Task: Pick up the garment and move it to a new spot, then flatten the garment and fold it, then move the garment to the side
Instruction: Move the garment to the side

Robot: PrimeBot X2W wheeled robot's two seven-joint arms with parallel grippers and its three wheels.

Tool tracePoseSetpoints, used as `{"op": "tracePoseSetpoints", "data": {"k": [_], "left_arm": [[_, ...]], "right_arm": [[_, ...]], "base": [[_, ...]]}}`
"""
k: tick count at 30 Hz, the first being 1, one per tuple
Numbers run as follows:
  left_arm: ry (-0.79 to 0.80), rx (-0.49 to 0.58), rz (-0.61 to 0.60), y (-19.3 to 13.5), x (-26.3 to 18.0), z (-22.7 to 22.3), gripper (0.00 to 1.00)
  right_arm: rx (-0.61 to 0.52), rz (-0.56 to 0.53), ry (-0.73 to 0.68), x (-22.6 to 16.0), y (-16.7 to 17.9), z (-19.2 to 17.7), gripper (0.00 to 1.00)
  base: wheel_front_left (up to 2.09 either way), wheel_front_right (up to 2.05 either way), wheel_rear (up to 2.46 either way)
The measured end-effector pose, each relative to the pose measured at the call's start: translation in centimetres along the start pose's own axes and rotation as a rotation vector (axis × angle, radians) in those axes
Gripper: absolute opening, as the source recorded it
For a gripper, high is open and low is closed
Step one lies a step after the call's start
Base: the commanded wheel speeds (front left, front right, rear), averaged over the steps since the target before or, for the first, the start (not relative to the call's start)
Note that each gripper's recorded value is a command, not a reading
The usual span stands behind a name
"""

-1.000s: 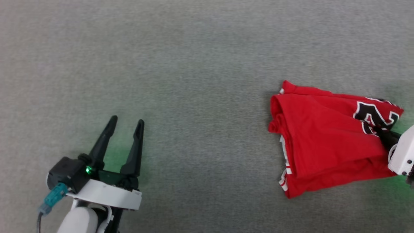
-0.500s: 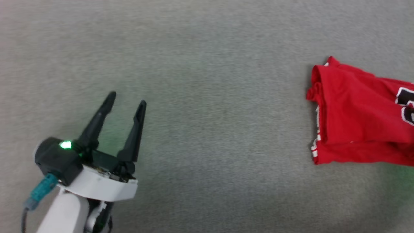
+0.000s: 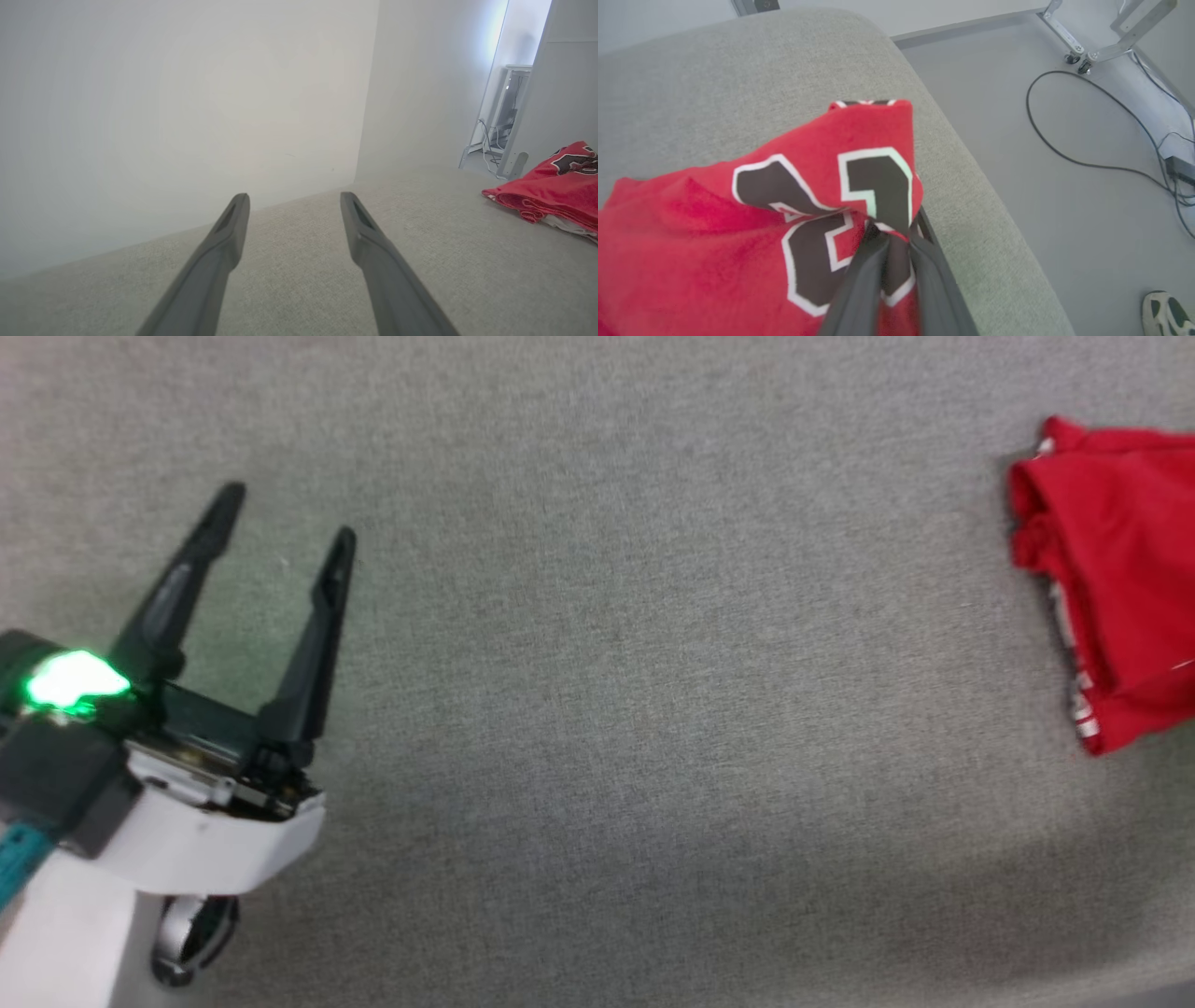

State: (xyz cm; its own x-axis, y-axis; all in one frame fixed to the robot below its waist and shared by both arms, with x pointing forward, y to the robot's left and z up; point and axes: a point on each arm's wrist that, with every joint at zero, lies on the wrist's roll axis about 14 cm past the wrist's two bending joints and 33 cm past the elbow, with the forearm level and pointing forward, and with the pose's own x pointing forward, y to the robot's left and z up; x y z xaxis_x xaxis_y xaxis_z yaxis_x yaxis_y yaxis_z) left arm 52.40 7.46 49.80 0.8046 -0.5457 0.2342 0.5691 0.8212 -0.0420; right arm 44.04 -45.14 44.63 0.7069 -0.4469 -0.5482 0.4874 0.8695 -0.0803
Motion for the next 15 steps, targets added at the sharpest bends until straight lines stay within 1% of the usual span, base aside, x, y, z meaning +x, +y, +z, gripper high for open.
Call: {"op": "tracePoseSetpoints", "data": {"k": [3,7,11,15], "left_arm": [[-0.001,0.017,-0.011,0.3,0.1,-0.4,1.0],[-0.008,0.039,-0.047,0.0,0.6,-0.8,1.0],[0.003,0.034,-0.081,-0.7,0.9,-1.8,1.0],[0.01,0.031,-0.091,-0.7,1.1,-2.6,1.0]], "right_arm": [[-0.044,-0.032,0.009,1.2,-0.3,0.2,0.0],[-0.04,-0.057,0.017,2.5,-0.5,-0.3,0.0],[-0.044,-0.081,0.015,3.3,-1.0,-0.6,0.0],[-0.068,-0.097,0.012,3.9,-1.1,-1.1,0.0]], "base": [[0.0,0.0,0.0],[0.0,0.0,0.0],[0.0,0.0,0.0],[0.0,0.0,0.0]]}}
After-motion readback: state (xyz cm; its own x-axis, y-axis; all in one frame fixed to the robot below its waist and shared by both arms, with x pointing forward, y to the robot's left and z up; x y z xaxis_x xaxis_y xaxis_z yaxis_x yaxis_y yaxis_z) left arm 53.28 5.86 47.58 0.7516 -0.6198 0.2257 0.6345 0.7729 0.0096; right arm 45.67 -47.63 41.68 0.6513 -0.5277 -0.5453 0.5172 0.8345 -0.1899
